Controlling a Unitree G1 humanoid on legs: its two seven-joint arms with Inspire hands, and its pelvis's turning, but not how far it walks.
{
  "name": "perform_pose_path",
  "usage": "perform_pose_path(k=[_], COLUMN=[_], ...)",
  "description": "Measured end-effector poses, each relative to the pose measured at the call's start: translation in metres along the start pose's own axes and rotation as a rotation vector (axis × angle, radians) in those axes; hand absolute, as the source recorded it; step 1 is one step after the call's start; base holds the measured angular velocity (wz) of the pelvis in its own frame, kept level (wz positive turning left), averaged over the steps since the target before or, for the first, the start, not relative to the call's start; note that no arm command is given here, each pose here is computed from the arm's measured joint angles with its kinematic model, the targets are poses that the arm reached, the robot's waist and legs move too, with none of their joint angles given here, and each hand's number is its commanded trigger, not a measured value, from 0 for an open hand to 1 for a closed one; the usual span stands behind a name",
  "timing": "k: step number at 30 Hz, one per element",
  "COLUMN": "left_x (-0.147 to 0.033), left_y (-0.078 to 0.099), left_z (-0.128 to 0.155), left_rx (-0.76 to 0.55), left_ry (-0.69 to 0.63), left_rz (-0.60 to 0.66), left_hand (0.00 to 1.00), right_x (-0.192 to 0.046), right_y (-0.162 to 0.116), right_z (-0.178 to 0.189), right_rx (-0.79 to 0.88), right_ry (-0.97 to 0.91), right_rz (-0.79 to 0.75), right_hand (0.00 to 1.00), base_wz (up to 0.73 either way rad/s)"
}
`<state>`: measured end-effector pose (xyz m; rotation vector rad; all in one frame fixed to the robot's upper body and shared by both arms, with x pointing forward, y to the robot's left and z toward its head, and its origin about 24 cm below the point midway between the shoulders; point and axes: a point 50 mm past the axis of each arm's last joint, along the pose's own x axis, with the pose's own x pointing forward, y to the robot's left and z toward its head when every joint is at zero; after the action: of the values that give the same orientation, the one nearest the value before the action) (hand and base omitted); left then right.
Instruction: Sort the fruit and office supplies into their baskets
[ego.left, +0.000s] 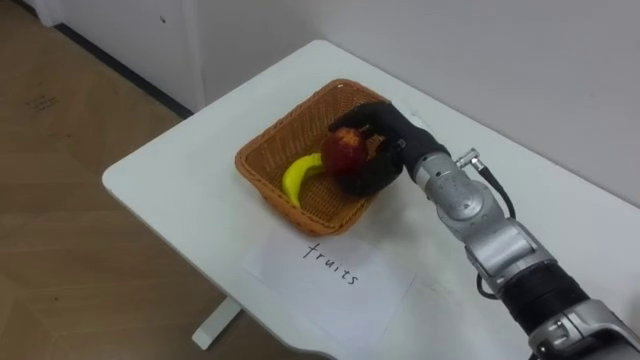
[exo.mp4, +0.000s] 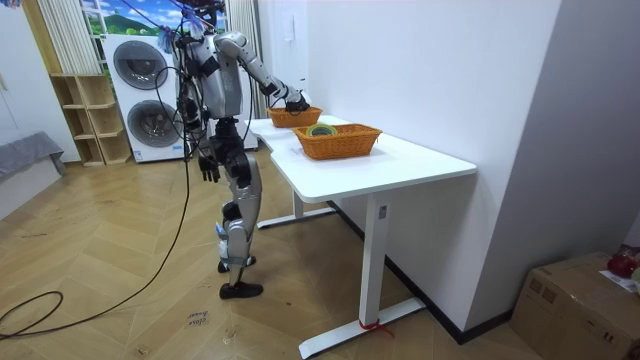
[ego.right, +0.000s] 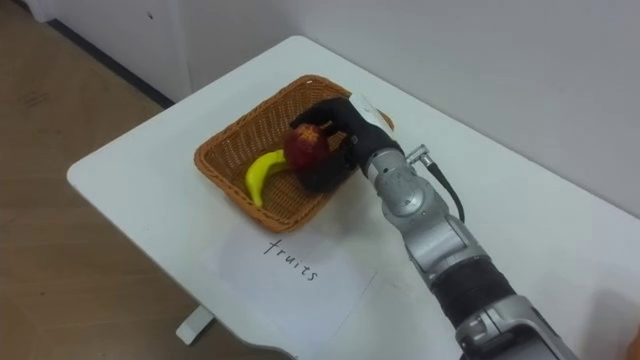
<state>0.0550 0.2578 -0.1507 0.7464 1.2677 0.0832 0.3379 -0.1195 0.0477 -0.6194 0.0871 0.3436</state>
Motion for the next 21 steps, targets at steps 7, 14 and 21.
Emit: perform_pose_path(k=[7, 14, 21], left_x=[-0.0001, -0.0002, -0.0003], left_y=[-0.0009, -0.0012, -0.0014], left_z=[-0.0007, -0.0012, -0.0016], left_rx=[0.001, 0.003, 0.003], left_ry=[0.003, 0.007, 0.009], left_rz=[-0.006, -0.008, -0.008], left_hand=[0.0, 0.0, 0.0], right_x=[0.0011, 0.0026, 0.0027], right_y=[0.0023, 0.0097, 0.0099], right_z=[0.0029, 0.007, 0.0071], right_rx=[-0.022, -0.019, -0.024], right_ry=[-0.008, -0.019, -0.019], right_rz=[0.001, 0.013, 0.013], right_hand=[0.0, 0.0, 0.0], base_wz=[0.0, 0.0, 0.0])
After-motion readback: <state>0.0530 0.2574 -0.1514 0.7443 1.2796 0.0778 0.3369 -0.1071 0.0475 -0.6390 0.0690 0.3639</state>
